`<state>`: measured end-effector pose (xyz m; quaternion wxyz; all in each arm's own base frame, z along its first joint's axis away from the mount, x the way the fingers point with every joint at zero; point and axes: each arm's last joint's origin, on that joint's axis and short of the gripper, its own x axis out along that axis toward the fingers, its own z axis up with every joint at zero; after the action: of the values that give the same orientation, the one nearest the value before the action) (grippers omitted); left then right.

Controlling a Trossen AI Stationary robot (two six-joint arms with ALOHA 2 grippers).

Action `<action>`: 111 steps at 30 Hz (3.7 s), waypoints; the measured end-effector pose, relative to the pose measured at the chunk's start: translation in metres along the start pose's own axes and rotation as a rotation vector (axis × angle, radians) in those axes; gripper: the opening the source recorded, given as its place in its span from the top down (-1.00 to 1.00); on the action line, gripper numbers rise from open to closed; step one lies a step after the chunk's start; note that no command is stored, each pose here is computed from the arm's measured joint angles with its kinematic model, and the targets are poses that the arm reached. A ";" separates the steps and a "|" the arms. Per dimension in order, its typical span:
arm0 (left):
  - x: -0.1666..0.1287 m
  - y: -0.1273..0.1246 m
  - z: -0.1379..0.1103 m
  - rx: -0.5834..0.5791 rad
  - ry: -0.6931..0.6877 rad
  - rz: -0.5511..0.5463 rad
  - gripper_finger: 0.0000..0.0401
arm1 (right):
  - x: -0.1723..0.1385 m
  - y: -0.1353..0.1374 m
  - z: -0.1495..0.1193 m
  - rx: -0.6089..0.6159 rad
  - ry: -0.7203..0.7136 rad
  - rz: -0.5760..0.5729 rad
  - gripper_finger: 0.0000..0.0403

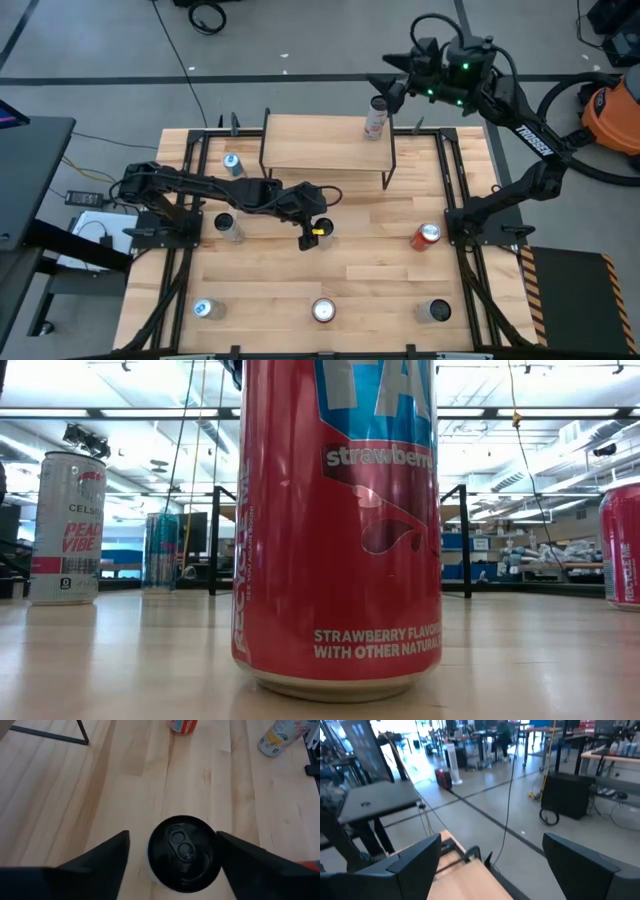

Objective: Place canned beverage on shelf
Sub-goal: Put the top white yellow soda can on the shelf

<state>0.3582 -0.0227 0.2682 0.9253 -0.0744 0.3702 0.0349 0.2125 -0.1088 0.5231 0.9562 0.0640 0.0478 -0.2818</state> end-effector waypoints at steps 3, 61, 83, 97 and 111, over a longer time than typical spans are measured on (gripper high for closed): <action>0.000 0.001 0.000 0.011 0.003 -0.001 -0.75 | 0.000 0.000 0.003 0.003 -0.026 0.003 -0.78; 0.029 0.007 -0.014 0.038 0.107 0.027 -0.28 | 0.000 0.001 0.008 0.009 -0.083 0.012 -0.78; -0.002 0.005 0.024 0.101 0.066 0.026 -0.31 | 0.000 0.001 0.000 0.000 -0.001 0.033 -0.78; -0.036 0.022 0.064 0.097 0.021 0.063 -0.32 | -0.001 0.002 -0.023 -0.023 0.250 0.120 -0.78; -0.065 0.061 0.088 0.041 -0.004 0.145 -0.32 | -0.007 0.000 -0.041 -0.005 0.445 0.129 -0.78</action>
<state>0.3637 0.0515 0.3692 0.9225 -0.0283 0.3732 0.0945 0.2041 -0.0988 0.4839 0.9382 0.1252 0.2540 -0.1991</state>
